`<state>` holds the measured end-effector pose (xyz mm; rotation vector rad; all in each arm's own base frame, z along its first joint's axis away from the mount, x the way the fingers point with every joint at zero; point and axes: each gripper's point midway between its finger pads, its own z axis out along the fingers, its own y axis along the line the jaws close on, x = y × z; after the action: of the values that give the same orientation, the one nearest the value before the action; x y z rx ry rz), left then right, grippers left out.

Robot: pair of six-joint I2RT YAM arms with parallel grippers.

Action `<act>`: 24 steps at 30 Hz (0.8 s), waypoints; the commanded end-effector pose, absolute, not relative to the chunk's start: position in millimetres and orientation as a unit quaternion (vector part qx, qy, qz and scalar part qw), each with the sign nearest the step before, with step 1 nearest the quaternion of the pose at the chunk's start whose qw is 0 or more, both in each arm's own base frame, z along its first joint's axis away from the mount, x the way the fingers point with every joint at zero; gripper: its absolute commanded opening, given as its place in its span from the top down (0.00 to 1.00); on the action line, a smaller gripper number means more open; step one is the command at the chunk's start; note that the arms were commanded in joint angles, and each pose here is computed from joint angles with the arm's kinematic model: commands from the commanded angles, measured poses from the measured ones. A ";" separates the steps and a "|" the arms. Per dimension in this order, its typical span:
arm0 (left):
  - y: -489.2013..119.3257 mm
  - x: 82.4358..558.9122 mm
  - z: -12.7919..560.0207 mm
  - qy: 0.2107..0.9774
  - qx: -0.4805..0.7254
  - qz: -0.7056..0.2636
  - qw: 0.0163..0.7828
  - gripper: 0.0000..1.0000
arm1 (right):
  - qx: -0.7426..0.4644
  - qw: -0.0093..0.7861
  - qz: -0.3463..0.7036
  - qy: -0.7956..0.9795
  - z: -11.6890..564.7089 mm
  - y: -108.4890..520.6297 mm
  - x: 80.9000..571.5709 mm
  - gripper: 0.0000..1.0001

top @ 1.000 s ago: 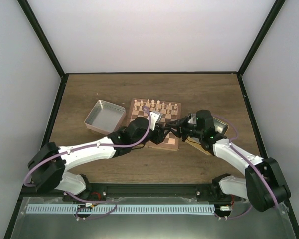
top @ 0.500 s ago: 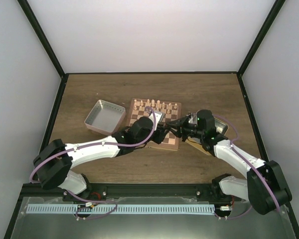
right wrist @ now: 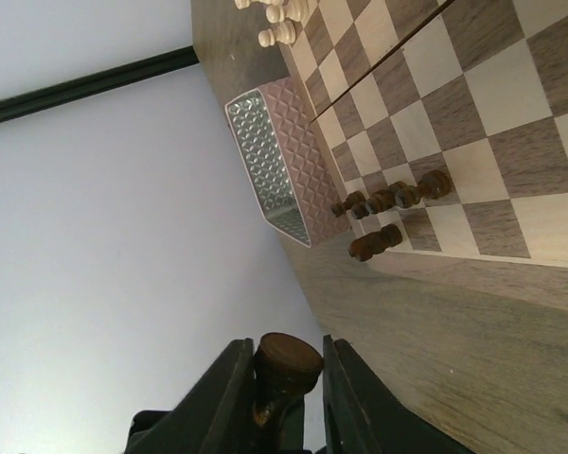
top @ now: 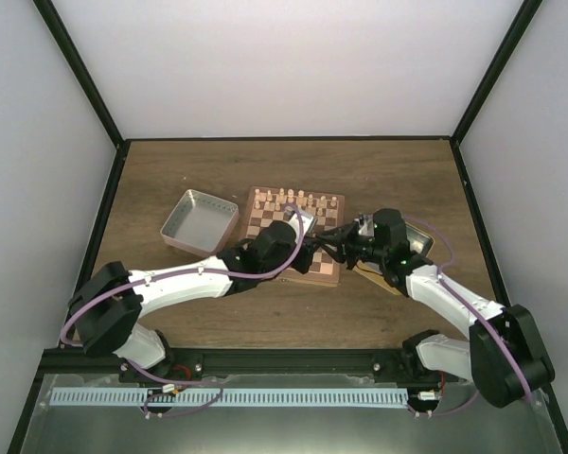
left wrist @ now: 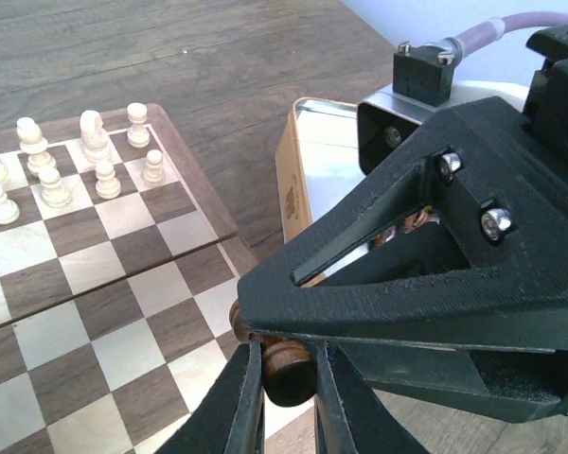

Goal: Set up the chess pieces on the board
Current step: Place the chess piece on the chessboard.

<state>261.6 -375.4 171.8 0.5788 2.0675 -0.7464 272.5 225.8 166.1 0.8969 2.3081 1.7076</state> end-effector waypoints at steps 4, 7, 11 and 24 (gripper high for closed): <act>-357.5 261.1 175.3 0.853 0.223 -0.254 0.398 0.93 | 0.204 0.179 0.510 0.816 186.3 223.4 297.0 0.44; -340.2 246.3 169.5 0.879 0.229 -0.233 0.348 0.92 | 0.173 0.215 0.480 0.833 185.4 219.9 306.8 0.36; -305.5 231.0 167.0 0.908 0.224 -0.188 0.301 0.92 | 0.158 0.257 0.438 0.847 180.1 208.6 314.8 0.33; -200.6 233.4 116.6 0.976 0.117 -0.099 0.158 0.91 | 0.161 0.289 0.375 0.866 169.5 188.1 319.9 0.33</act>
<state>243.1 -221.6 140.1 0.3588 2.6539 -0.3389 312.0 191.6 154.4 0.4618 2.3483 1.0466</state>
